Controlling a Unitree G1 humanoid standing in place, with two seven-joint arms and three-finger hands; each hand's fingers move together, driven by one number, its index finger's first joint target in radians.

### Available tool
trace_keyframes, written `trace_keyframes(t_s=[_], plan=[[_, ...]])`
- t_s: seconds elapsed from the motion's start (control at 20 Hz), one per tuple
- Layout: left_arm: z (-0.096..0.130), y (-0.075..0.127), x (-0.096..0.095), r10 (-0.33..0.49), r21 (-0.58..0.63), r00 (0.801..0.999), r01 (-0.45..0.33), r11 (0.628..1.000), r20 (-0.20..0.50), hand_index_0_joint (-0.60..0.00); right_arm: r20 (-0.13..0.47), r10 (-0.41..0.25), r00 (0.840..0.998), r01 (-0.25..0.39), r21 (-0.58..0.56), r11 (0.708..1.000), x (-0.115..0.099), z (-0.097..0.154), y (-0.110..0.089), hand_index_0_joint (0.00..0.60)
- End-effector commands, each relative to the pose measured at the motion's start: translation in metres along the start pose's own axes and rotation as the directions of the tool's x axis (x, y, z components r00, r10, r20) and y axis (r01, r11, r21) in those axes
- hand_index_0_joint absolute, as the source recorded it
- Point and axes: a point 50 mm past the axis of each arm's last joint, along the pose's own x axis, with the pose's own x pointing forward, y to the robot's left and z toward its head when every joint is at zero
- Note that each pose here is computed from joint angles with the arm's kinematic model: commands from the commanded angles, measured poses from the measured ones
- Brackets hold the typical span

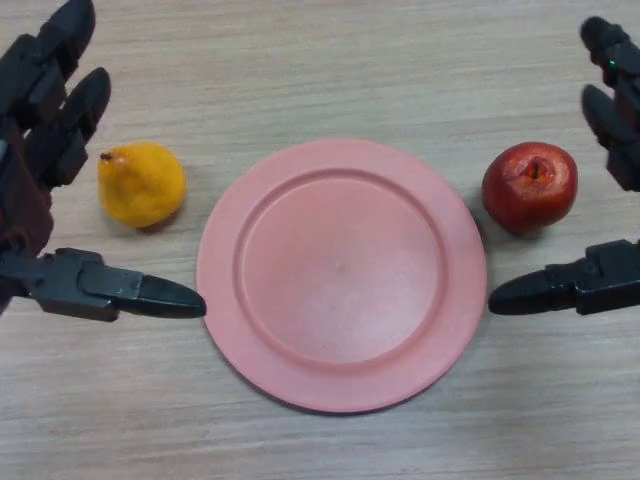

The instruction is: Pick up the red apple and place it on the plate

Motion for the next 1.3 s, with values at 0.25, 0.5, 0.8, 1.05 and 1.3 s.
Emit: trace_keyframes(t_s=[0.25, 0.5, 0.8, 1.05, 1.3], plan=[[0.032, 0.016, -0.009, 0.005, 0.132, 0.978, -0.033, 0.991, 0.211, 0.0, 0.195, -0.033, 0.98, 0.051, -0.086, 0.995, -0.002, 0.028, -0.007, 0.0], [0.03, 0.021, -0.014, 0.062, 0.032, 0.978, -0.069, 0.997, 0.201, 0.0, 0.227, -0.021, 0.974, 0.058, -0.156, 0.986, 0.005, 0.024, -0.009, 0.0], [0.027, 0.039, -0.013, 0.079, 0.096, 0.968, -0.105, 0.99, 0.238, 0.0, 0.158, -0.038, 0.987, 0.048, -0.064, 0.997, 0.032, 0.023, -0.035, 0.0], [0.023, 0.046, -0.01, 0.11, 0.071, 0.966, -0.13, 0.989, 0.233, 0.0, 0.187, -0.08, 0.979, 0.121, -0.219, 0.968, 0.068, 0.014, -0.045, 0.0], [0.021, 0.048, -0.012, 0.113, 0.052, 0.969, -0.127, 0.99, 0.219, 0.0, 0.198, -0.098, 0.975, 0.162, -0.339, 0.927, 0.092, -0.005, -0.047, 0.0]])
